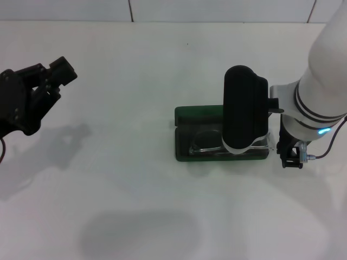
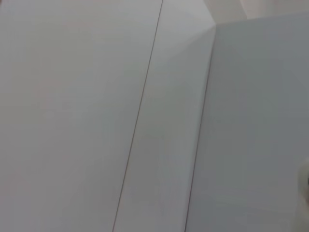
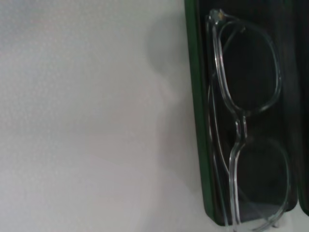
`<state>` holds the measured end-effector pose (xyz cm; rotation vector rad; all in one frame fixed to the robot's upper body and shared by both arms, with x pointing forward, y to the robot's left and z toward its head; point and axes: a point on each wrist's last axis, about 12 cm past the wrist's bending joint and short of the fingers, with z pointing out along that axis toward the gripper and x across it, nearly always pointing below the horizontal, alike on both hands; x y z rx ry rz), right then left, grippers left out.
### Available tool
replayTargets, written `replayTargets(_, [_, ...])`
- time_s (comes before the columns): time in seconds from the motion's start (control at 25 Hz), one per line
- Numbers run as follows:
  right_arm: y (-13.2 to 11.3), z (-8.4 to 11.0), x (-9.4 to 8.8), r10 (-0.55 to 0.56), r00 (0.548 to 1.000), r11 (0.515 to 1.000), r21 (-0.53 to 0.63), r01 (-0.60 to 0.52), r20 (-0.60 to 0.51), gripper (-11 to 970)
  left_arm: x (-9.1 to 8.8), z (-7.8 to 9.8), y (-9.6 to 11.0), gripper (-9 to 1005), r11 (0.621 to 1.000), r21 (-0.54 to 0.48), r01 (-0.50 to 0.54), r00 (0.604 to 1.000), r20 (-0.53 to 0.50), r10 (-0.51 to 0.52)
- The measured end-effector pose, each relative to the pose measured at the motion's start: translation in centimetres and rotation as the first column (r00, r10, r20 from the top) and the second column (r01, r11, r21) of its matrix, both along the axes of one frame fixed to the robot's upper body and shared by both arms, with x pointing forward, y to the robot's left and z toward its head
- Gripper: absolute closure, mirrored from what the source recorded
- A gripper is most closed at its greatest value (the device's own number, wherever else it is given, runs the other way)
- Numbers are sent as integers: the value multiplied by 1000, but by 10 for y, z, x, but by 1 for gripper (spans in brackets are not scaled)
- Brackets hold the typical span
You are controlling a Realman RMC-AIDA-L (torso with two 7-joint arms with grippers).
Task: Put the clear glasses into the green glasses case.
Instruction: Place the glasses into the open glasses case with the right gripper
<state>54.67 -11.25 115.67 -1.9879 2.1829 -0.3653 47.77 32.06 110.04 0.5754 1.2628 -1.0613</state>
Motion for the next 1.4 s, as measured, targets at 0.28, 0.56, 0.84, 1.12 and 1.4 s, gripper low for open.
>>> replayTargets(0.28, [1, -4, 2, 5, 1000, 1000, 3, -5, -4, 947, -2, -1, 1, 788, 1000, 1, -5, 1000, -2, 5])
replayTargets(0.56, [2, -6, 5, 13, 1000, 1000, 17, -13, 4, 948, -4, -3, 2, 787, 1000, 2, -10, 1000, -8, 10])
replayTargets(0.84, [3, -8, 7, 28, 999, 999, 33, -28, 18, 948, -8, -5, 2, 785, 1000, 0, -15, 1000, -16, 15])
replayTargets(1.12, [5, -8, 9, 42, 998, 998, 49, -44, 35, 949, -9, -7, 1, 784, 1000, -5, -16, 1000, -26, 16])
replayTargets(1.4, [7, -6, 7, 49, 998, 997, 52, -50, 37, 950, -10, -8, 1, 782, 1000, -6, -17, 999, -28, 17])
